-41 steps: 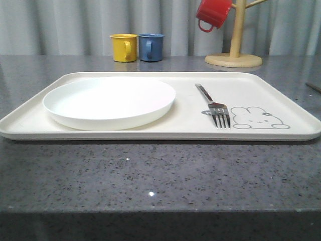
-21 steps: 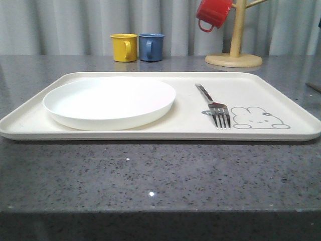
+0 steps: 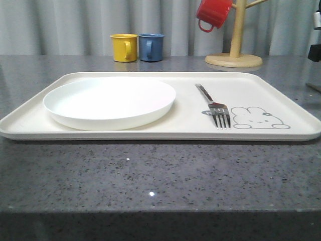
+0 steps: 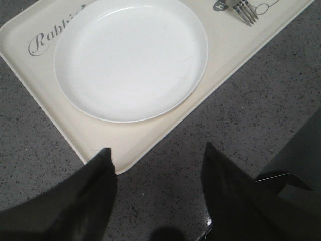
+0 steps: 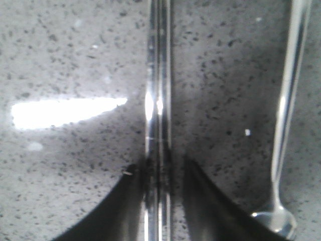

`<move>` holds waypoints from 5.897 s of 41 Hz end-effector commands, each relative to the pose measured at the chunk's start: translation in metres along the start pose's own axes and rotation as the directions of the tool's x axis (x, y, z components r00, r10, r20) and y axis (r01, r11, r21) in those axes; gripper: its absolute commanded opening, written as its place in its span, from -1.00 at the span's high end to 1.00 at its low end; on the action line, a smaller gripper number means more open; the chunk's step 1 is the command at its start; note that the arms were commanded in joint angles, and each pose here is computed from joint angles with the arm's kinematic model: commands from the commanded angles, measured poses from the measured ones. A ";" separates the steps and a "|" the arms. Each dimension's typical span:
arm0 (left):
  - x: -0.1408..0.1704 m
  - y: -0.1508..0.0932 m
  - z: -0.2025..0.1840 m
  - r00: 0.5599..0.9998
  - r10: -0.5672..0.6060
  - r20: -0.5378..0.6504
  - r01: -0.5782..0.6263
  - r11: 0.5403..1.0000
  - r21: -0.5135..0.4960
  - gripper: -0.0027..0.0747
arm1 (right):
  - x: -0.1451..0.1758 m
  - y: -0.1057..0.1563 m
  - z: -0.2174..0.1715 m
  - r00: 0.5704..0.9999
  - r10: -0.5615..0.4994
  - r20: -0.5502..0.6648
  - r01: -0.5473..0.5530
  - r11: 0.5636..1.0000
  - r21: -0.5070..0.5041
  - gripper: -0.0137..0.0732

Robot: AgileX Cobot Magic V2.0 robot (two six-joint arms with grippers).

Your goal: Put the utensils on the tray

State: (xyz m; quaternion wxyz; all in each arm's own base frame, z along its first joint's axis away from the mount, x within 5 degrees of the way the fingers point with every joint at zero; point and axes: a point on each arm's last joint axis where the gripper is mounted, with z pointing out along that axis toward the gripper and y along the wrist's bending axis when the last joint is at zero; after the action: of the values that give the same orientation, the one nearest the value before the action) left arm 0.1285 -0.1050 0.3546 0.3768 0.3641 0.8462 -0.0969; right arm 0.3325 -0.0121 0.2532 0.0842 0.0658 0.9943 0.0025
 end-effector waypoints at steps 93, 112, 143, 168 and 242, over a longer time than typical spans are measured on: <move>-0.012 0.000 -0.007 0.995 -0.009 0.099 0.009 1.000 -0.002 -0.02 | -0.006 -0.026 -0.081 0.988 -0.021 0.150 0.013 0.999 0.052 0.07; -0.012 0.000 -0.007 0.995 -0.009 0.099 0.009 1.000 -0.002 -0.02 | -0.028 -0.041 -0.027 0.999 -0.013 0.030 0.010 0.994 0.106 0.07; -0.012 0.000 -0.007 0.995 -0.009 0.099 0.009 1.000 -0.002 -0.02 | -0.015 -0.002 -0.054 0.997 -0.050 0.062 0.051 0.998 -0.022 0.65; -0.012 0.000 -0.007 0.995 -0.009 0.099 0.009 1.000 -0.002 -0.02 | -0.001 0.094 -0.070 0.985 -0.062 0.161 0.106 0.954 -0.281 0.65; -0.012 0.000 -0.007 0.995 -0.009 0.100 0.009 1.000 -0.003 -0.02 | 0.185 0.042 -0.127 0.799 -0.335 0.499 0.459 0.876 -0.147 0.09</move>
State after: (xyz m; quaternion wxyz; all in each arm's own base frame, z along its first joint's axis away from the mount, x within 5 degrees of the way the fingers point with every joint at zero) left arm 0.1286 -0.1050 0.3547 0.3774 0.3640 0.8460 -0.0971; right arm 0.1531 0.0616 0.3400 0.2699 -0.1547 0.9454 0.0967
